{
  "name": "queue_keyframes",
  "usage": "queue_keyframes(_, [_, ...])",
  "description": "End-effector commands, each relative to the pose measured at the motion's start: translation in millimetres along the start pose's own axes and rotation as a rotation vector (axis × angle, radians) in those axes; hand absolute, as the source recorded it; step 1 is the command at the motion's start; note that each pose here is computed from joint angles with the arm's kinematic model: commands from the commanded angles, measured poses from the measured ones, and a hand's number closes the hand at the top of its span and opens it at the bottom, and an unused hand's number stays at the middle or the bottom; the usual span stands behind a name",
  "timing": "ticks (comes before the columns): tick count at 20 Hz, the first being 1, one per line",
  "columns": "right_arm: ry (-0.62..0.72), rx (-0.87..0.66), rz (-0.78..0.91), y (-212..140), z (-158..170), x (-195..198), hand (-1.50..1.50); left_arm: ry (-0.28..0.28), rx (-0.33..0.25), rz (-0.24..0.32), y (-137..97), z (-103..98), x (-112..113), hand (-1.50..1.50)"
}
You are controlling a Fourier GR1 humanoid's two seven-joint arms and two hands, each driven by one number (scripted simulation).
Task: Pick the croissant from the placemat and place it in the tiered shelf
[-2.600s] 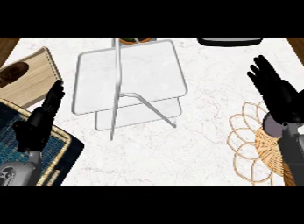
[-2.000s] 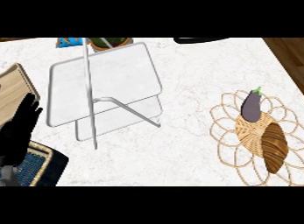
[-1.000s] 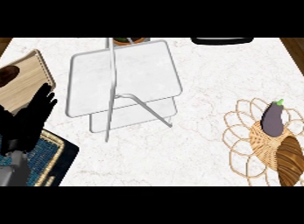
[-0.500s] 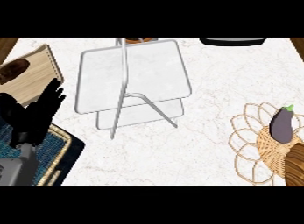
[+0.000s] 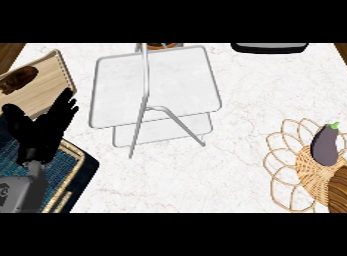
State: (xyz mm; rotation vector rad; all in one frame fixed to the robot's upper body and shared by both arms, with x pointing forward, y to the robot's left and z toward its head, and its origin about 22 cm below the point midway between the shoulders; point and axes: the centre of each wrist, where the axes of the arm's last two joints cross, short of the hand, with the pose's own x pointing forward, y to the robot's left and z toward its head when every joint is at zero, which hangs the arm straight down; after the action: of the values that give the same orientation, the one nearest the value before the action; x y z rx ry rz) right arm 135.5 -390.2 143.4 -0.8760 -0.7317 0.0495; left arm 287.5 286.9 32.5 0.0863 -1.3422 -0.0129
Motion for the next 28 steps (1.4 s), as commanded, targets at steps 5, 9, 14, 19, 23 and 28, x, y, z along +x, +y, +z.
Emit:
queue_keyframes(5, [0.107, -0.024, 0.071, 24, -5, 1, -1.5, 0.229, 0.023, 0.03, 6, 16, -50, 0.0])
queue_keyframes(9, [0.115, -0.044, 0.084, 45, -9, 4, -1.5, 0.208, 0.01, 0.017, -4, 18, -52, 0.0])
queue_keyframes(14, [0.112, -0.043, 0.088, 59, -12, 2, -1.5, 0.221, 0.0, 0.012, -5, 25, -63, 0.0])
queue_keyframes(19, [0.145, -0.053, 0.112, 74, -16, 0, -1.5, 0.218, 0.032, 0.022, -8, 22, -59, 0.0])
queue_keyframes(23, [0.172, -0.081, 0.148, 88, -30, -5, -1.5, 0.227, 0.009, 0.022, 12, 17, -56, 0.0])
queue_keyframes(28, [0.185, -0.105, 0.176, 85, -42, -9, -1.5, 0.227, 0.012, 0.045, 6, 28, -67, 0.0])
